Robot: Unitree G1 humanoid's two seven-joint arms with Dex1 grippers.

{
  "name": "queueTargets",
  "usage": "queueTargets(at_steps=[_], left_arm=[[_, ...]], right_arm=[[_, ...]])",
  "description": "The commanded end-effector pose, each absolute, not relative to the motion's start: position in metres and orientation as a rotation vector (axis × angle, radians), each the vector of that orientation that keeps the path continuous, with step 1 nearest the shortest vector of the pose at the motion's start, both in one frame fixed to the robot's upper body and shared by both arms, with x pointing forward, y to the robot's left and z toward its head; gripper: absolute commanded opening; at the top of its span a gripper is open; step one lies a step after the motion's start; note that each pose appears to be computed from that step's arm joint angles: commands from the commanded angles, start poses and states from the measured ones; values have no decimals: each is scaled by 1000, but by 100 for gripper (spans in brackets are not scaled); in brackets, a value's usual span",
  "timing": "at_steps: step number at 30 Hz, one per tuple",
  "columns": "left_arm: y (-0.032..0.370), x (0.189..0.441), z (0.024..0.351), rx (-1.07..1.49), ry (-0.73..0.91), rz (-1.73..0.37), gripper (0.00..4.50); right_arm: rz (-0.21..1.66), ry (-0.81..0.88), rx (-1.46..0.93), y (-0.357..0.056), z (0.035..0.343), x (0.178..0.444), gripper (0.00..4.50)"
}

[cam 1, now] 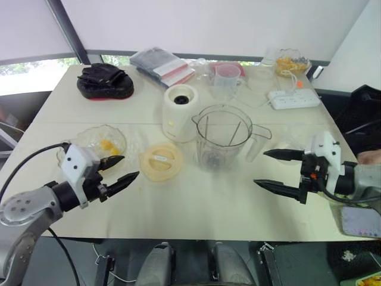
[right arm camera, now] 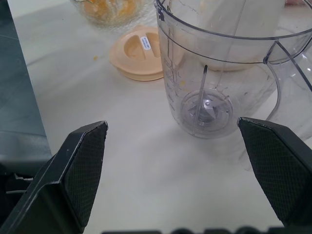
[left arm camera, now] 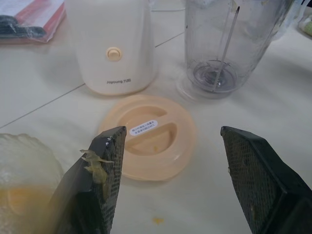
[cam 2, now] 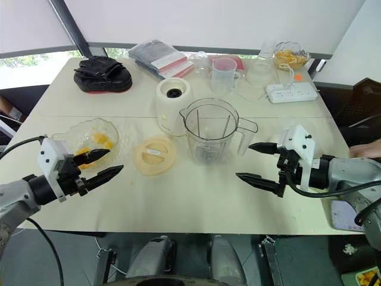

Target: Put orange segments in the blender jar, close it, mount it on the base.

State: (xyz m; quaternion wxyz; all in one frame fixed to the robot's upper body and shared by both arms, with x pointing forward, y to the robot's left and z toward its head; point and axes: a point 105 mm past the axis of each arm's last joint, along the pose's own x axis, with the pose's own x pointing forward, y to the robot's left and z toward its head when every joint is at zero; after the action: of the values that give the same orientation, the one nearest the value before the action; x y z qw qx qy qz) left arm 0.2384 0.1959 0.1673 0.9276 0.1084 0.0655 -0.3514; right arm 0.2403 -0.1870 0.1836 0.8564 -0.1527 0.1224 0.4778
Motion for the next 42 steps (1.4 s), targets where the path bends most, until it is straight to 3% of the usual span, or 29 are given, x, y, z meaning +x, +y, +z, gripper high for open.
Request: queueTargets(at_steps=[1,30,36,42], left_arm=[[189,237,173,215,110,-758,321],[188,244,168,201,168,-764,321],[215,259,185,315,191,-782,321],[258,286,214,627,295,-892,321]], right_arm=[[1009,224,-338,-184,191,239,448],[1011,215,-321,-175,188,239,448],[1013,203,-297,-167,183,238,448],[1003,179,-271,-158,174,239,448]])
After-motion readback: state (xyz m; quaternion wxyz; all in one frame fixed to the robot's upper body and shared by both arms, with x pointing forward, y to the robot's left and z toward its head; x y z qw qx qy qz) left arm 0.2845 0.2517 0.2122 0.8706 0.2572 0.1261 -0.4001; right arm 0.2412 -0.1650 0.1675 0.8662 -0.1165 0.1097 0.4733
